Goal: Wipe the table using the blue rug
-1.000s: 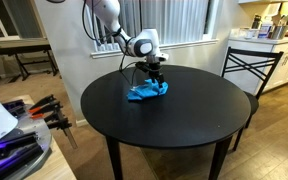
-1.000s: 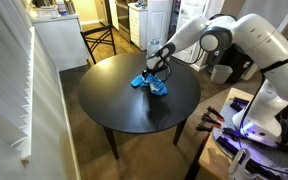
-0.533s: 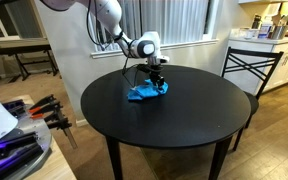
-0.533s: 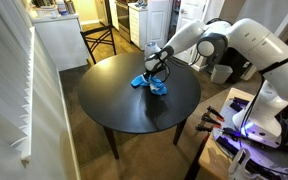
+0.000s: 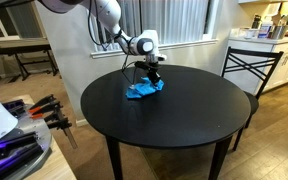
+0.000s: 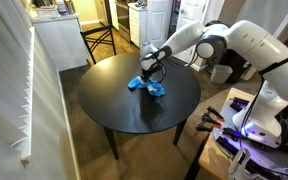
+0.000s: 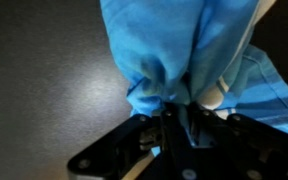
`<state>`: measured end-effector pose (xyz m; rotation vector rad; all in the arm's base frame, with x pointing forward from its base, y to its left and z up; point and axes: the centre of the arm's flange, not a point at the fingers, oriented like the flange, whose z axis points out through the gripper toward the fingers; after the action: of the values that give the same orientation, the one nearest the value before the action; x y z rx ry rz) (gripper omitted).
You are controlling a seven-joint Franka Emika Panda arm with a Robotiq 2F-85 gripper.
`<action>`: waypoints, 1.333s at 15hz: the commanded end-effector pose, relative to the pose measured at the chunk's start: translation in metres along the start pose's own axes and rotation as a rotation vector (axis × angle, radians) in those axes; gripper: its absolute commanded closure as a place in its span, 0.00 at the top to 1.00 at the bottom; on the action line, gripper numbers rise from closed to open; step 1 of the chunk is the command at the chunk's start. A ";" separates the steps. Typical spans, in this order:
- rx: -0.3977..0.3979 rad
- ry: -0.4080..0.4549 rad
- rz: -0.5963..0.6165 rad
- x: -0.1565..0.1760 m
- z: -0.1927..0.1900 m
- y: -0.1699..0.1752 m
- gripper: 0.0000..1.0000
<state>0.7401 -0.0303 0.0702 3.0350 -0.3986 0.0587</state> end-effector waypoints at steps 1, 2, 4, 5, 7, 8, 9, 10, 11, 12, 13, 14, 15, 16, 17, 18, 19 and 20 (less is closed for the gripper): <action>0.000 -0.022 -0.158 -0.029 -0.006 -0.077 0.04; -0.023 -0.016 -0.188 -0.036 -0.005 -0.095 0.06; -0.036 -0.025 -0.262 -0.049 -0.005 -0.123 0.06; -0.039 -0.026 -0.285 -0.052 -0.006 -0.133 0.06; -0.051 -0.034 -0.315 -0.056 -0.007 -0.146 0.06; -0.059 -0.042 -0.318 -0.055 -0.006 -0.150 0.06; -0.063 -0.051 -0.320 -0.054 -0.005 -0.151 0.06; -0.065 -0.058 -0.317 -0.052 -0.005 -0.149 0.06; -0.064 -0.070 -0.309 -0.048 -0.005 -0.147 0.06; -0.068 -0.071 -0.295 -0.043 -0.006 -0.142 0.06; -0.070 -0.071 -0.270 -0.036 -0.007 -0.132 0.06; -0.074 -0.070 -0.236 -0.030 -0.008 -0.119 0.06; -0.074 -0.068 -0.189 -0.021 -0.008 -0.098 0.06; -0.076 -0.069 -0.145 -0.015 -0.006 -0.077 0.06; -0.072 -0.075 -0.090 -0.009 -0.002 -0.047 0.06; -0.071 -0.074 -0.035 -0.005 0.002 -0.019 0.06; -0.055 -0.082 0.019 -0.002 0.006 0.012 0.06; -0.039 -0.088 0.067 0.001 0.010 0.042 0.06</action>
<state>0.7420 0.0003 0.0685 2.9771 -0.2873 -0.0589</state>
